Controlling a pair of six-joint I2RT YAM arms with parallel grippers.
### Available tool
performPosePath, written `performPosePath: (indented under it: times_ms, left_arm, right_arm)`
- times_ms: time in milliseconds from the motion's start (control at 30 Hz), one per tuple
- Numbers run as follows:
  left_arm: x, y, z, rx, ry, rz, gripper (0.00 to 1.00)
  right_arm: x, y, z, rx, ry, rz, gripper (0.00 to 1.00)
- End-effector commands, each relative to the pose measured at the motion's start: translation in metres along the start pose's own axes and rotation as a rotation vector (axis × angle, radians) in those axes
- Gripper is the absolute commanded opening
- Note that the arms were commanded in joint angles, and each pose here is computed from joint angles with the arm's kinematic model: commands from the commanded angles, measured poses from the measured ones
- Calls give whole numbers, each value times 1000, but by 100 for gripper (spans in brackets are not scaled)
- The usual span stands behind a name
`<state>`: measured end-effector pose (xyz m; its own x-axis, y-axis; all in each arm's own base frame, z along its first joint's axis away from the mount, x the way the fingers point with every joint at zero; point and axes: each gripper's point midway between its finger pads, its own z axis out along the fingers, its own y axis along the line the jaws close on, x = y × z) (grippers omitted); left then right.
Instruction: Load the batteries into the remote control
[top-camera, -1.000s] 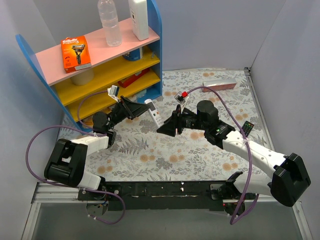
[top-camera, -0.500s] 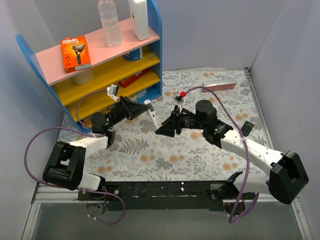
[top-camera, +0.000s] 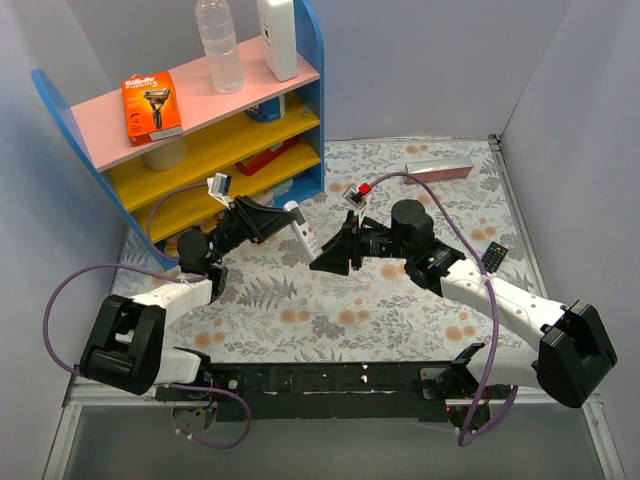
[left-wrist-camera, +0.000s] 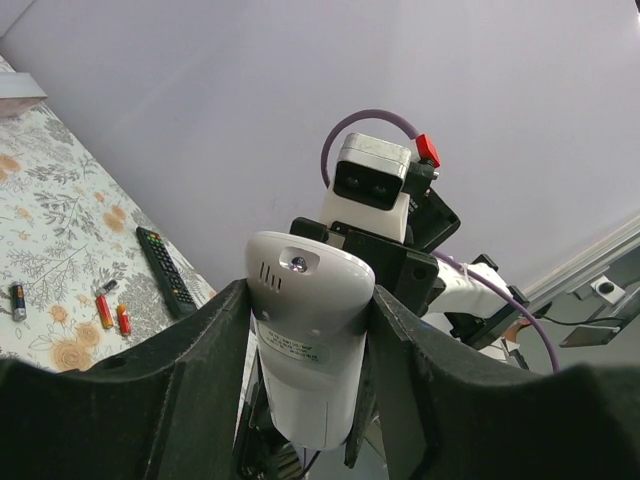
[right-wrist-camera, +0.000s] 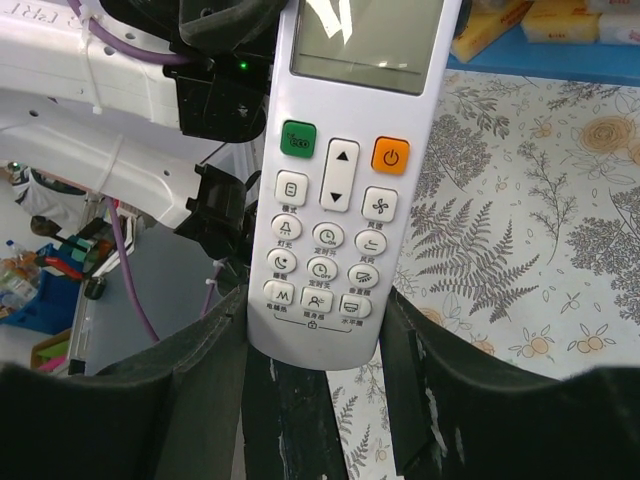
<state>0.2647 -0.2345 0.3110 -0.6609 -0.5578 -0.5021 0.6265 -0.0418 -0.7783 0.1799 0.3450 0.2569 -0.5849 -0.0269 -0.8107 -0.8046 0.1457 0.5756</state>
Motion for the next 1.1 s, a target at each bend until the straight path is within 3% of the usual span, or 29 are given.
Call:
performPosePath:
  times_ms: [0, 100, 200, 533, 667, 867, 1067]
  left_arm:
    - [1, -77, -11, 268, -20, 211, 8]
    - [-2, -68, -8, 199, -28, 230, 1]
    - [-9, -58, -6, 116, -54, 258, 0]
    - [-44, -5, 0, -293, -128, 266, 0]
    - [-53, 23, -8, -484, -172, 196, 0]
    - [-63, 38, -11, -648, -195, 89, 0]
    - [-72, 36, -9, -701, -226, 48, 0]
  right_arm:
    - [-39, 33, -2, -78, -78, -143, 57]
    - [-38, 27, -3, -41, -63, -159, 70]
    - [-36, 22, -3, -11, -50, -161, 77]
    - [-59, 3, -14, 172, -38, -295, 90]
    - [-69, -2, -18, 252, -47, -370, 91]
    - [-69, -8, -9, 358, -62, -478, 91]
    - [-76, -11, 10, 427, -94, -537, 91]
